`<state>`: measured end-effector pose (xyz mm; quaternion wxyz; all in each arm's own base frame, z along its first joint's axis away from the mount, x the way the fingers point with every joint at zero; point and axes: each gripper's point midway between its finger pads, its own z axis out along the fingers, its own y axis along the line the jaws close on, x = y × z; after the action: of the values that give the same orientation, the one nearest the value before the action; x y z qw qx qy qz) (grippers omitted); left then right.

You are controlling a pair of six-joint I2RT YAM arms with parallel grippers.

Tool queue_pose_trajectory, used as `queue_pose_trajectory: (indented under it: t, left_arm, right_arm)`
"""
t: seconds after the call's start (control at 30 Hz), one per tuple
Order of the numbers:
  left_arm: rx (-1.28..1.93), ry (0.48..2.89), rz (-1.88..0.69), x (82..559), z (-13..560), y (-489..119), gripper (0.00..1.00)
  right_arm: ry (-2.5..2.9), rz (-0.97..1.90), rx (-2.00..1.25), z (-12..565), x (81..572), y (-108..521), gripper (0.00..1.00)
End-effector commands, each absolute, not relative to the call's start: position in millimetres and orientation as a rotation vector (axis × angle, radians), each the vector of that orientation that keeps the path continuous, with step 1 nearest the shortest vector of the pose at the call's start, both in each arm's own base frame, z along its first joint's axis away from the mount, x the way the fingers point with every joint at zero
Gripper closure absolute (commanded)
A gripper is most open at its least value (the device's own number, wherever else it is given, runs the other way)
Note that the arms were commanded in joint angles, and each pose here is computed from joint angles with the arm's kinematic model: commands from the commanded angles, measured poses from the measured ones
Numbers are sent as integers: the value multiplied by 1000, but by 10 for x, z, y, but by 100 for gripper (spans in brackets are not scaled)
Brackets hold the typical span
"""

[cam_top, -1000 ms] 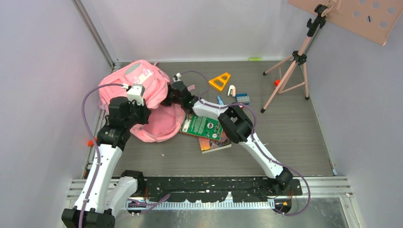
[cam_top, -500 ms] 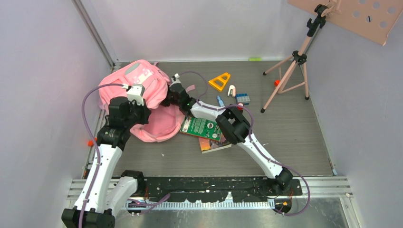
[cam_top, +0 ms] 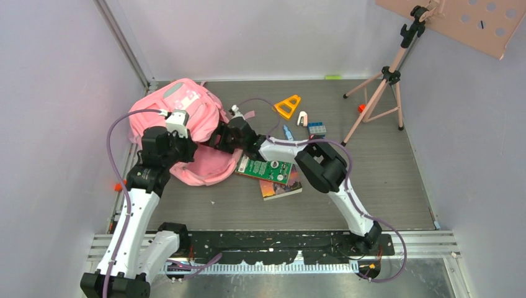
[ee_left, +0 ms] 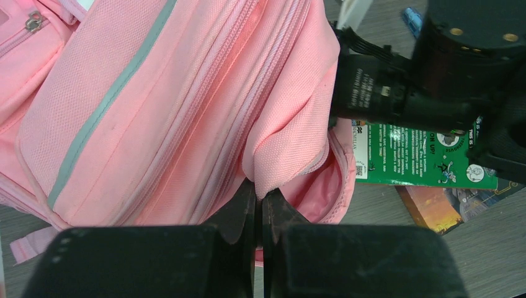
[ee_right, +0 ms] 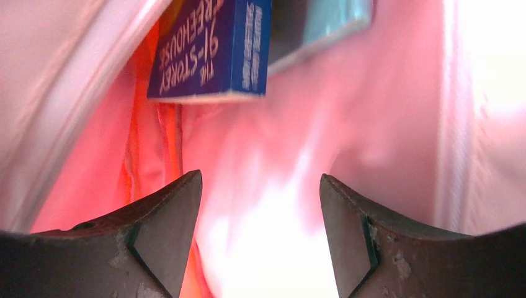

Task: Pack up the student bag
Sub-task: Place the book in the student bag, then adjust the book at the center of the board.

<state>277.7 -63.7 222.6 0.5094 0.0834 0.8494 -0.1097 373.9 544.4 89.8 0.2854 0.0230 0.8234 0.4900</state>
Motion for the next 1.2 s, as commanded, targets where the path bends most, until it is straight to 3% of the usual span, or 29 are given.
queue_pose_trajectory:
  t: [0.0, 0.6, 0.93, 1.17]
  left_arm:
    - [237, 1875, -315, 2866, 2672, -753, 100]
    - [229, 1882, -306, 2870, 2658, -736, 100]
    - [229, 1880, -303, 2869, 2663, -733, 100]
    - [229, 1880, -304, 2864, 2662, -734, 100]
  right_arm:
    - [2112, 1258, 4, 1516, 3596, 5189, 24]
    - [2291, 710, -249, 1727, 3041, 3461, 21]
    - [2535, 801, -160, 1455, 3118, 2398, 21]
    - [2613, 883, -157, 1264, 3120, 2175, 21]
